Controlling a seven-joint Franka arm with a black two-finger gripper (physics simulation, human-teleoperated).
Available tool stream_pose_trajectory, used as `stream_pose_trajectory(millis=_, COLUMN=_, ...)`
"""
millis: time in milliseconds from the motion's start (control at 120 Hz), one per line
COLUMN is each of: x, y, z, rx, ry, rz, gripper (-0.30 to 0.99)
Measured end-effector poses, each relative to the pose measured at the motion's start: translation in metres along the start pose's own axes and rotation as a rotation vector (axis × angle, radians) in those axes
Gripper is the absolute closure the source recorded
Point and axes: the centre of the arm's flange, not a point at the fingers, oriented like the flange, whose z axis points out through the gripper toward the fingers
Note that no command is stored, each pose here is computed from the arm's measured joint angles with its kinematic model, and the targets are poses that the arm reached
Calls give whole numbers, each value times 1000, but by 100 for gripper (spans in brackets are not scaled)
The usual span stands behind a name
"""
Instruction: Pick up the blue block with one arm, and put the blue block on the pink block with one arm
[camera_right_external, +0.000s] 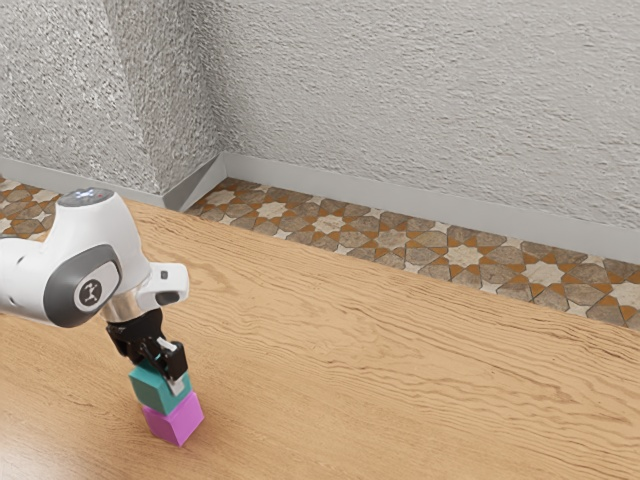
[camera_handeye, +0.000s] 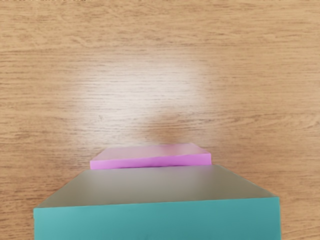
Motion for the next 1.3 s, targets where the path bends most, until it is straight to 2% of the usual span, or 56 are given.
stream_pose_trajectory(millis=333, x=-1, y=0, z=-2, rx=-6, ry=17, rz=-2, gripper=29)
stream_pose_trajectory(millis=1300, x=-5, y=-7, z=3, rx=-8, ry=14, rz=-18, gripper=29)
